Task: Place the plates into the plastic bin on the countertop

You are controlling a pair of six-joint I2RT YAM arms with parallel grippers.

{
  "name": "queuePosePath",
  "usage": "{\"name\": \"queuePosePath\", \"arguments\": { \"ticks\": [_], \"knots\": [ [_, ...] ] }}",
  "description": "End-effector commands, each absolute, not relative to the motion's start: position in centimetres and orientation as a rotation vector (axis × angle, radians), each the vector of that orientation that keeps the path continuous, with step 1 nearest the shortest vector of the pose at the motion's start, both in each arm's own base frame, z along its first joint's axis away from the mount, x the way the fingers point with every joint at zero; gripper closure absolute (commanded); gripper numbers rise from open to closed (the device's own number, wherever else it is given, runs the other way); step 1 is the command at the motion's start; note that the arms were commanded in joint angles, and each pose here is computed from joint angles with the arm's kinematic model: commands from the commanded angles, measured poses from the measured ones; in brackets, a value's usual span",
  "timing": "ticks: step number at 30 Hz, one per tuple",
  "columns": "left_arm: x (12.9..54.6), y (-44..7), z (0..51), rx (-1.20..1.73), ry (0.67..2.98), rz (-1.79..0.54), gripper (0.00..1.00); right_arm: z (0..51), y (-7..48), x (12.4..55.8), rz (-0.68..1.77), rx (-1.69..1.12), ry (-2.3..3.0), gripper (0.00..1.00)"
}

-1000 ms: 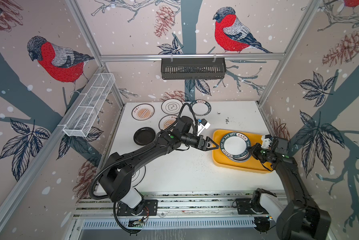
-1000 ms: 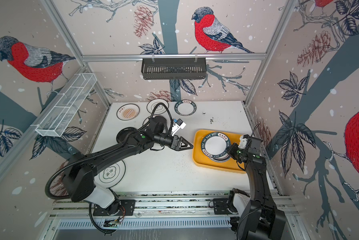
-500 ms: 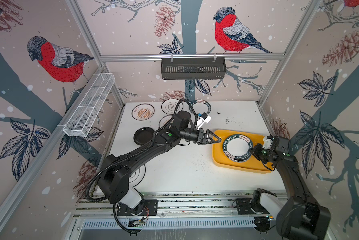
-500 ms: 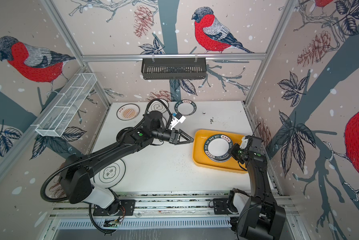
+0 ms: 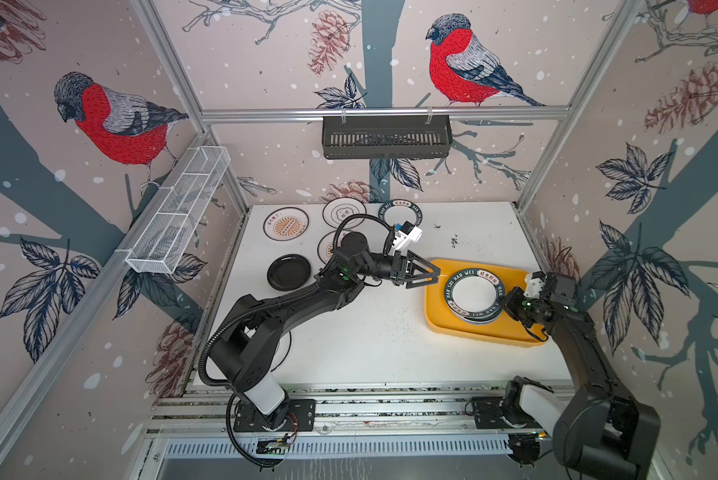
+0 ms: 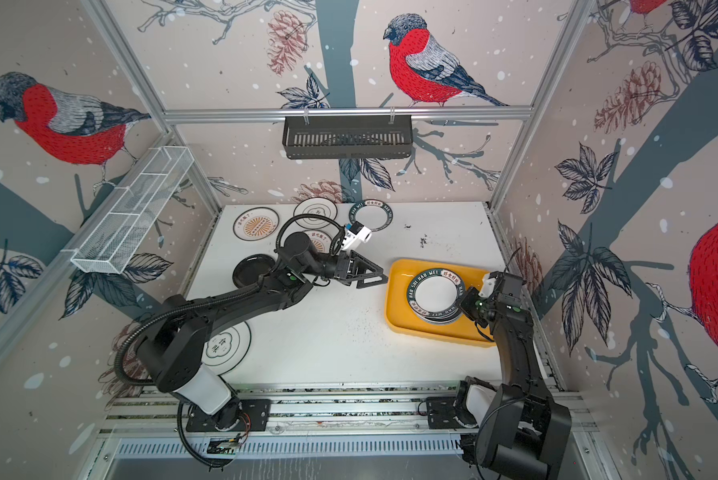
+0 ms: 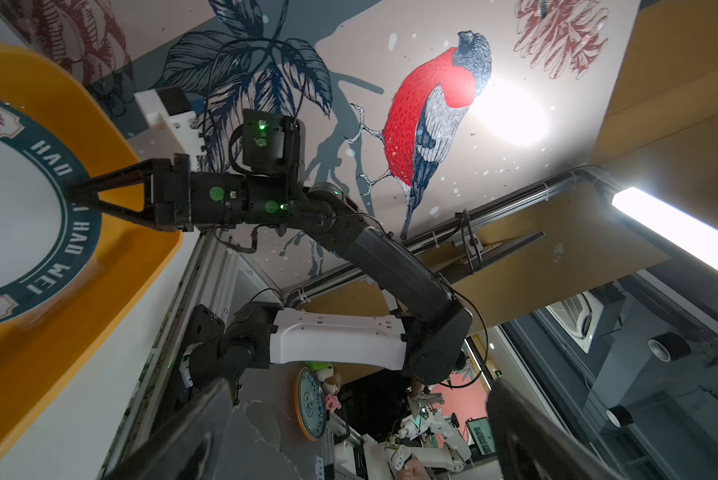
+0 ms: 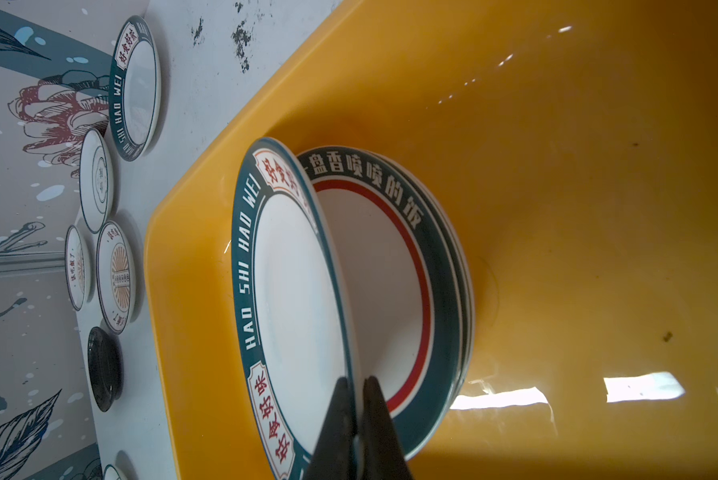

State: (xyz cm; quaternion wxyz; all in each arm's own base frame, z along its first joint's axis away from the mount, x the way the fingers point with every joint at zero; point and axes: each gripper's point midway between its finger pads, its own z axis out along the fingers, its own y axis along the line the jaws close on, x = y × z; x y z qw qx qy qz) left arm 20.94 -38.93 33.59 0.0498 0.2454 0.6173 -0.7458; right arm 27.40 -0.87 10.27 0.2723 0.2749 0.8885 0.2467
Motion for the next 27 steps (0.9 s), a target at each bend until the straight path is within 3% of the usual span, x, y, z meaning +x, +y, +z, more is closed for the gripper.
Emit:
{"name": "queuePosePath", "arguments": {
  "ticks": [1, 10, 20, 27],
  "knots": [
    [20.2, -37.9, 36.1, 0.836, 1.743, -2.302, 0.04, 10.3, -1.0, 27.5, 0.648, 0.725, 2.389, 0.98],
    [20.9, -37.5, 35.9, 0.786, 1.732, -2.276, 0.04, 10.1, -1.0, 27.4, 0.651, 0.733, 2.386, 0.98],
    [23.2, -36.2, 33.0, 0.695, 1.873, -2.019, 0.04, 9.8, -1.3, 27.2, 0.617, 0.736, 2.387, 0.98],
    [26.5, -34.9, 26.2, 0.662, 2.133, -1.563, 0.04, 10.8, -0.8, 26.7, 0.648, 0.725, 2.354, 0.98]
  ]
}}
